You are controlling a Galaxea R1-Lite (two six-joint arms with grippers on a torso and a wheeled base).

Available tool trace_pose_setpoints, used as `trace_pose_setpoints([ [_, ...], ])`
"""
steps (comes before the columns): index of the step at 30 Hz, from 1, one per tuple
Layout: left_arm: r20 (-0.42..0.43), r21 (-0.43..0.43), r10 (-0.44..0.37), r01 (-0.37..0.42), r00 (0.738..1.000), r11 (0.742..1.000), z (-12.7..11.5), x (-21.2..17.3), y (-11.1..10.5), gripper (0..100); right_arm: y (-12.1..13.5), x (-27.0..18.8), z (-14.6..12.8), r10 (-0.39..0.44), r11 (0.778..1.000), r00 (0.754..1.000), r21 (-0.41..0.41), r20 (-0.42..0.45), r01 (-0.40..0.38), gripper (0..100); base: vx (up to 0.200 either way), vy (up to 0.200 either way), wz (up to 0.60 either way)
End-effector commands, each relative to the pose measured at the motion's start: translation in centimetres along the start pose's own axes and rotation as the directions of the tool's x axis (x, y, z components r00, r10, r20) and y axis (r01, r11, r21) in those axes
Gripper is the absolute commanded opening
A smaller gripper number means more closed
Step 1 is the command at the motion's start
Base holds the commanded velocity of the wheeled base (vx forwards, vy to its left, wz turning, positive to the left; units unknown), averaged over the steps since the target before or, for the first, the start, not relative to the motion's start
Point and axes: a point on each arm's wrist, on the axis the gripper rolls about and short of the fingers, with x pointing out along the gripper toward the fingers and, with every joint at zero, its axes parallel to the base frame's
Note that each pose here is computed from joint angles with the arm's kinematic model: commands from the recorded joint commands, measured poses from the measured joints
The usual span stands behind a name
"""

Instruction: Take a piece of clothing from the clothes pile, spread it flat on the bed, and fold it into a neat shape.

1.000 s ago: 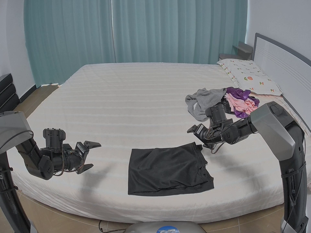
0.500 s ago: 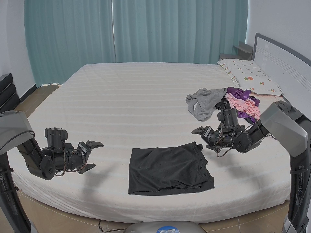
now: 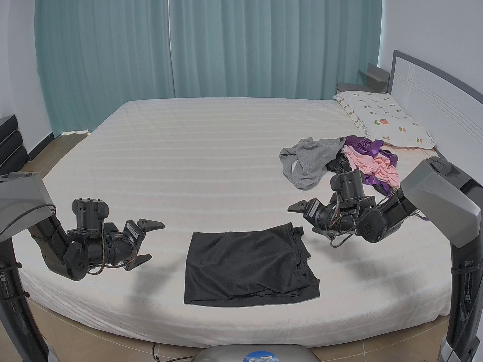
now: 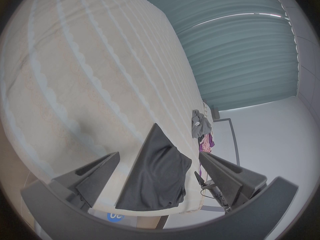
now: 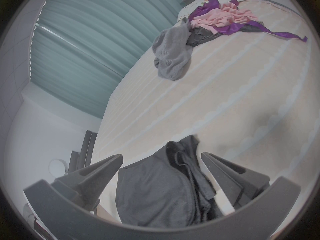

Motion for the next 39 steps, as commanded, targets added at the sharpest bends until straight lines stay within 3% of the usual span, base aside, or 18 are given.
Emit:
trace_pose_setpoints([
  [1,-0.002,0.000,0.003,-0.003,1.000,1.000,-0.1,0.0,0.1,100,0.9,0.8,-1.2,0.015,0.999,1.000,-0.035,-0.023,-0.016,100,0.000,0.000,0.00],
  [7,0.001,0.002,0.001,-0.001,1.000,1.000,0.0,0.0,0.1,100,0.3,2.5,-2.3,0.004,0.998,0.999,-0.064,-0.049,-0.007,100,0.000,0.000,0.00],
  [19,-0.005,-0.001,0.008,-0.008,1.000,1.000,-0.2,0.0,0.3,100,1.2,4.2,-1.8,0.038,0.995,0.999,-0.091,-0.027,-0.040,100,0.000,0.000,0.00],
  [37,-0.003,0.000,0.009,-0.009,1.000,1.000,-0.2,0.0,0.3,100,0.9,6.5,-1.9,0.010,0.995,0.999,-0.103,-0.034,-0.013,100,0.000,0.000,0.00],
  [38,-0.003,0.000,0.009,-0.009,1.000,1.000,-0.2,0.0,0.3,100,0.9,6.5,-1.9,0.003,0.994,0.999,-0.105,-0.038,-0.007,0,0.000,0.000,0.00],
  [39,-0.005,0.000,0.008,-0.008,1.000,1.000,-0.2,0.0,0.3,100,0.8,6.4,-1.9,-0.007,0.994,0.999,-0.106,-0.042,0.002,0,0.000,0.000,0.00],
])
